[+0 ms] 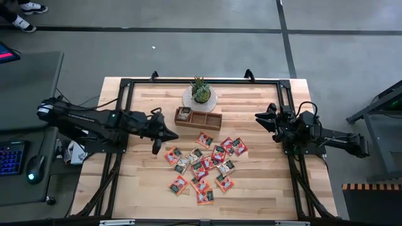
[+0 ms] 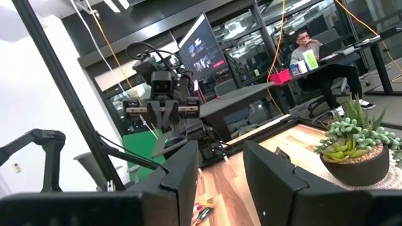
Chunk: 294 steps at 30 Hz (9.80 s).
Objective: Pick & Place Tea
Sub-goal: Put the left brown tea bag into the left section of the wooden organizer
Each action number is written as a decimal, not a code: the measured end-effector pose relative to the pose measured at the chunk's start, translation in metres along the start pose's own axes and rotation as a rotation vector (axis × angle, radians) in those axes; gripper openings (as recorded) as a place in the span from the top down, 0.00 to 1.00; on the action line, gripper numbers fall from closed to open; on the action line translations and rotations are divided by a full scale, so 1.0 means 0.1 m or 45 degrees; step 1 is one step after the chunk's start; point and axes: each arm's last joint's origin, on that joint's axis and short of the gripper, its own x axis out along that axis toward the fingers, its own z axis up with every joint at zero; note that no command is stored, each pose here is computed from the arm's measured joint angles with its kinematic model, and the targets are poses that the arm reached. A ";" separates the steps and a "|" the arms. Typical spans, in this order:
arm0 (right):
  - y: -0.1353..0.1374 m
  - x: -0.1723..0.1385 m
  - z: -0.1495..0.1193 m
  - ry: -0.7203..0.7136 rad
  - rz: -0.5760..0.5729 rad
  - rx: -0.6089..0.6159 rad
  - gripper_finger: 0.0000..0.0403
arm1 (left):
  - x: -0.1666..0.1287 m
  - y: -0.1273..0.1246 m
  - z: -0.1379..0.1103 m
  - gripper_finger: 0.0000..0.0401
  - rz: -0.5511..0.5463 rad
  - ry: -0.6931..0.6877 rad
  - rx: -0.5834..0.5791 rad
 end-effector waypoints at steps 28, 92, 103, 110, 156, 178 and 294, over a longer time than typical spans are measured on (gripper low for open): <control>0.00 0.00 0.00 -0.001 0.001 0.001 0.69 | 0.38 -0.06 -0.05 0.98 0.032 -0.064 -0.161; 0.44 0.51 -0.35 0.870 0.078 0.626 0.69 | 0.86 -0.08 -0.15 0.98 0.166 0.213 -0.151; 0.74 1.30 -0.43 1.154 0.081 0.203 0.69 | 0.47 -0.01 -0.15 0.98 0.362 0.195 -0.186; 0.84 1.93 -0.71 1.276 0.164 0.023 0.75 | 0.26 0.09 -0.55 0.98 0.554 0.158 -0.414; 0.54 3.28 -1.55 1.394 0.222 -0.077 0.67 | 0.23 -0.27 -1.17 0.99 0.420 0.395 -0.542; 0.51 3.25 -1.56 1.436 0.190 -0.056 0.65 | 0.94 -0.23 -1.56 1.00 0.366 0.536 -0.680; 0.42 3.30 -1.85 1.483 0.070 0.612 0.93 | 1.14 -0.11 -1.84 1.00 0.446 0.608 -0.591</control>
